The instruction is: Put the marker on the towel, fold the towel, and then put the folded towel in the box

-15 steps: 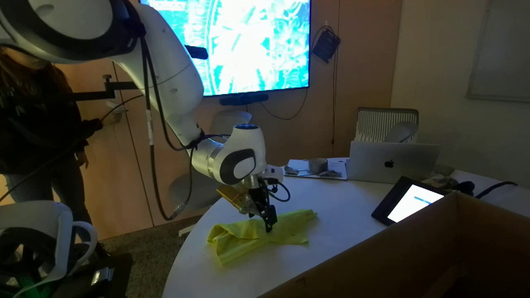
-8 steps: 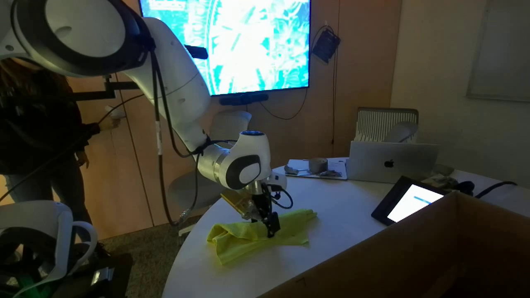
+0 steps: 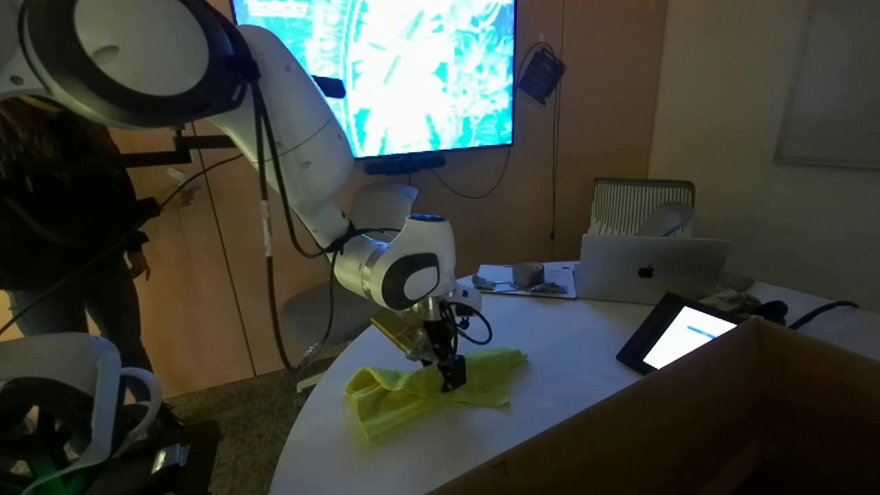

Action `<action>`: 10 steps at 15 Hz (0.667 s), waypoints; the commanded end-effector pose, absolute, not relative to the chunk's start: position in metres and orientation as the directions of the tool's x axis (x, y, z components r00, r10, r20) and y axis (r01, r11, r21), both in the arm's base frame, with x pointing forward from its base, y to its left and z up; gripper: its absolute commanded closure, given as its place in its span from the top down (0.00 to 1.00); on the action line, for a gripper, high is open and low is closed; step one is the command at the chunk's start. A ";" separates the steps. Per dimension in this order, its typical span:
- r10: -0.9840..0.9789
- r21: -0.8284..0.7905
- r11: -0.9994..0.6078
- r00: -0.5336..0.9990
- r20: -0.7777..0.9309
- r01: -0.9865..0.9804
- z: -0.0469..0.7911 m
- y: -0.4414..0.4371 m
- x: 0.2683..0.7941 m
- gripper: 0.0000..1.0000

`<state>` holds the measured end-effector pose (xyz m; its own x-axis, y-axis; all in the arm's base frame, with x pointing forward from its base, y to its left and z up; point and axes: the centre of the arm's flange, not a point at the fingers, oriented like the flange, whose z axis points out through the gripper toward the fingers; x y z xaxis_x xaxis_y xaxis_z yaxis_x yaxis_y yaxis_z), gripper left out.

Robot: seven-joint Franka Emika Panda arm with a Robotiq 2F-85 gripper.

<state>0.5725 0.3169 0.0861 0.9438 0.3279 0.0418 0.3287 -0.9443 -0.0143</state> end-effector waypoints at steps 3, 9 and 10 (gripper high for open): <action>0.331 -0.005 -0.944 0.943 0.036 0.331 0.092 0.310 0.579 0.11; 0.337 -0.009 -0.941 0.938 0.080 0.339 0.126 0.303 0.582 0.09; 0.337 -0.007 -0.941 0.937 0.092 0.339 0.134 0.302 0.583 0.09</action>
<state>0.5828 0.3089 0.0993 0.9466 0.3174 0.0575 0.3187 -0.9477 -0.0166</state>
